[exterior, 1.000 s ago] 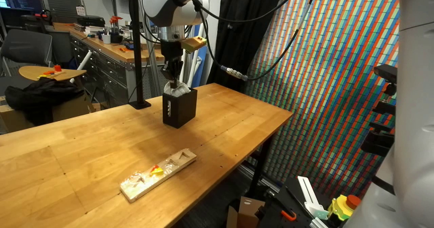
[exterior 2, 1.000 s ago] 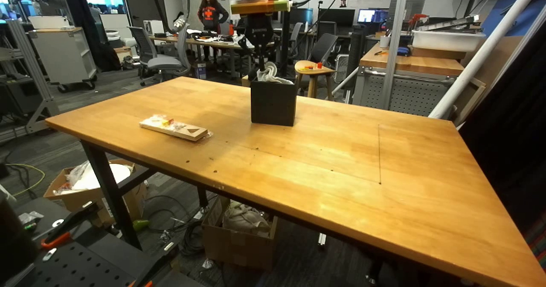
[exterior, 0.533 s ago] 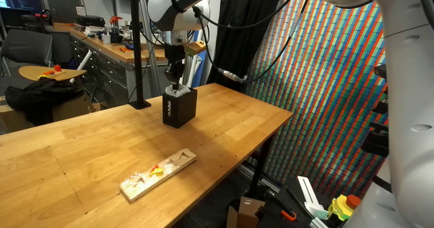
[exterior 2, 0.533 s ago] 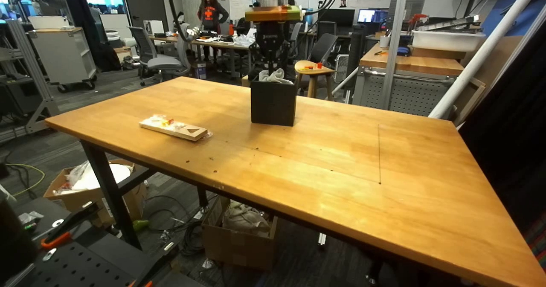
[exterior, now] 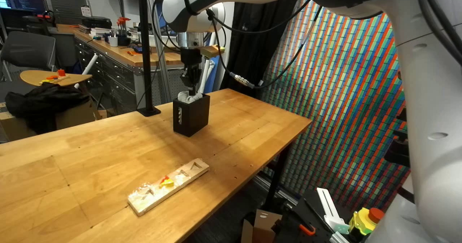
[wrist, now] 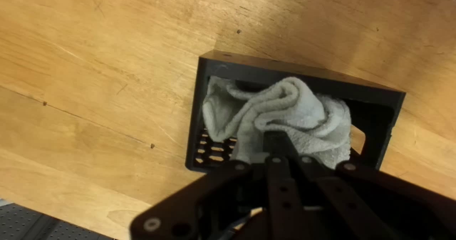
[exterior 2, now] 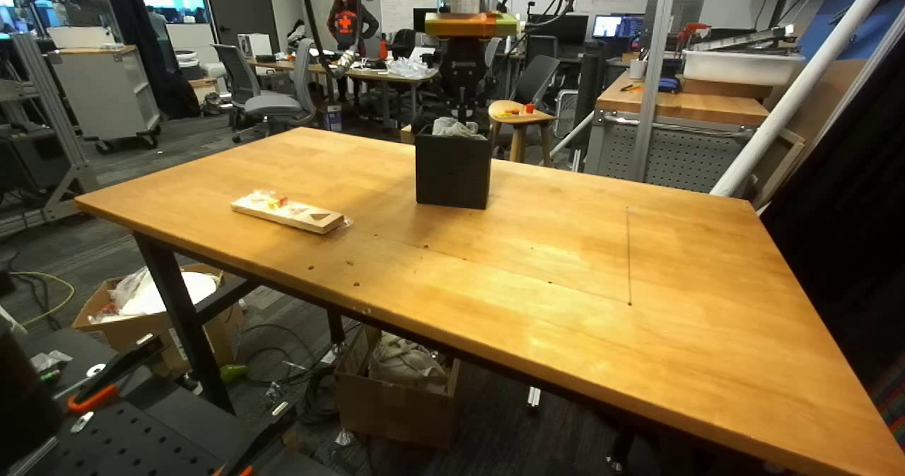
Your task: Place the white towel inside the black basket
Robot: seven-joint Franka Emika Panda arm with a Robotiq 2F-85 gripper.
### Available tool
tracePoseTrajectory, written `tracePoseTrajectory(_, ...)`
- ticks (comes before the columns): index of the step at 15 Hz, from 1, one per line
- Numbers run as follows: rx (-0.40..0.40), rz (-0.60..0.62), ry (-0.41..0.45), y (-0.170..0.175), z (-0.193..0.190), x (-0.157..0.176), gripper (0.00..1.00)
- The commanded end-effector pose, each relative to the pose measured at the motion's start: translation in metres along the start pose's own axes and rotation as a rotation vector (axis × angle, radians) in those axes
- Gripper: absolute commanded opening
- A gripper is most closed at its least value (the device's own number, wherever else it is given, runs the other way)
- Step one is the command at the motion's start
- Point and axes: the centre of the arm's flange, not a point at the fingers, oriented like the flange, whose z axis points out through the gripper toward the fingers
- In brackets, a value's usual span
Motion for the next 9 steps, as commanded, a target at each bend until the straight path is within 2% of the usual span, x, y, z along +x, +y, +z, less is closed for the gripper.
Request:
tracePoseTrajectory(1,0.043,-0.002,-0.01,0.017,-0.006,0.014,0.02)
tracePoseTrajectory(9,0.124,0.02,-0.03,0.011,0.014,0.02,0.02)
